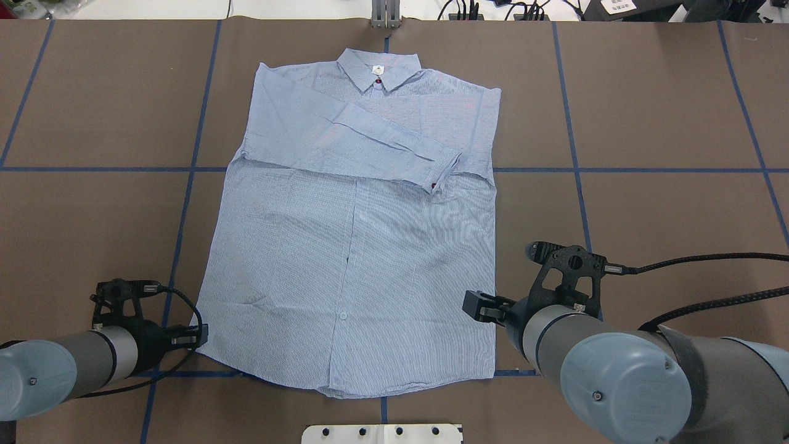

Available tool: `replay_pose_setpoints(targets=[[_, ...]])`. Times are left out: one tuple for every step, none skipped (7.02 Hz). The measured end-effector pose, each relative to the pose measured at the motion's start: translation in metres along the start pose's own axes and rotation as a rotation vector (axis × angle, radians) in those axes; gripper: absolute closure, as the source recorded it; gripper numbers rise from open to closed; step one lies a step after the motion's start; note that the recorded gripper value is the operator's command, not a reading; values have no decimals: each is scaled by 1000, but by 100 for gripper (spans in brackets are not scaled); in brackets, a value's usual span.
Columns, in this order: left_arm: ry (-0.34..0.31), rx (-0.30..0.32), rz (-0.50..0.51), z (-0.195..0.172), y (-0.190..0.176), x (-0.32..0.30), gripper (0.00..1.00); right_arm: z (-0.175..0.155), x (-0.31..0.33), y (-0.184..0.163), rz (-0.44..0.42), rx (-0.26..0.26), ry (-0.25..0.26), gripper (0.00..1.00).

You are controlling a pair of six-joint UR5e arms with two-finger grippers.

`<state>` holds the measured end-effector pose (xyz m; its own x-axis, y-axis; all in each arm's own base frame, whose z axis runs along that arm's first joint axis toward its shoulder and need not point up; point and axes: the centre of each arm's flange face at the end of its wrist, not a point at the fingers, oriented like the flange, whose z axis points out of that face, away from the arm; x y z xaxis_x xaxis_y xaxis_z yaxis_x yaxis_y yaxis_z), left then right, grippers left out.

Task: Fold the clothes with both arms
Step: 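Lower both grippers onto the hem corners nearest the robot and grasp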

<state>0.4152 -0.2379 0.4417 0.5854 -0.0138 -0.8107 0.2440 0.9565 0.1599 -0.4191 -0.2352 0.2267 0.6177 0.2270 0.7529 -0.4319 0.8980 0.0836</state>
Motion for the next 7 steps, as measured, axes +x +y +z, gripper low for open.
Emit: replay_pose_setpoints(targets=[[2,-4,1,0,2,1,49,0,0,0,6,-1,0,0],[4,-9,3,0,5,2,60,0,0,1,13,-1,0,0],[5,-14,5,1,7,3,63,1,1,2,15,-2,3,0],[6,-17,7,1,9,3,67,2,2,2,15,-1,6,0],[6,-19,8,1,10,3,91,3,4,3,13,1,10,0],[4,-19,8,1,10,3,100,4,5,4,12,4,12,0],[2,-18,9,1,10,2,100,4,5,6,10,5,13,0]])
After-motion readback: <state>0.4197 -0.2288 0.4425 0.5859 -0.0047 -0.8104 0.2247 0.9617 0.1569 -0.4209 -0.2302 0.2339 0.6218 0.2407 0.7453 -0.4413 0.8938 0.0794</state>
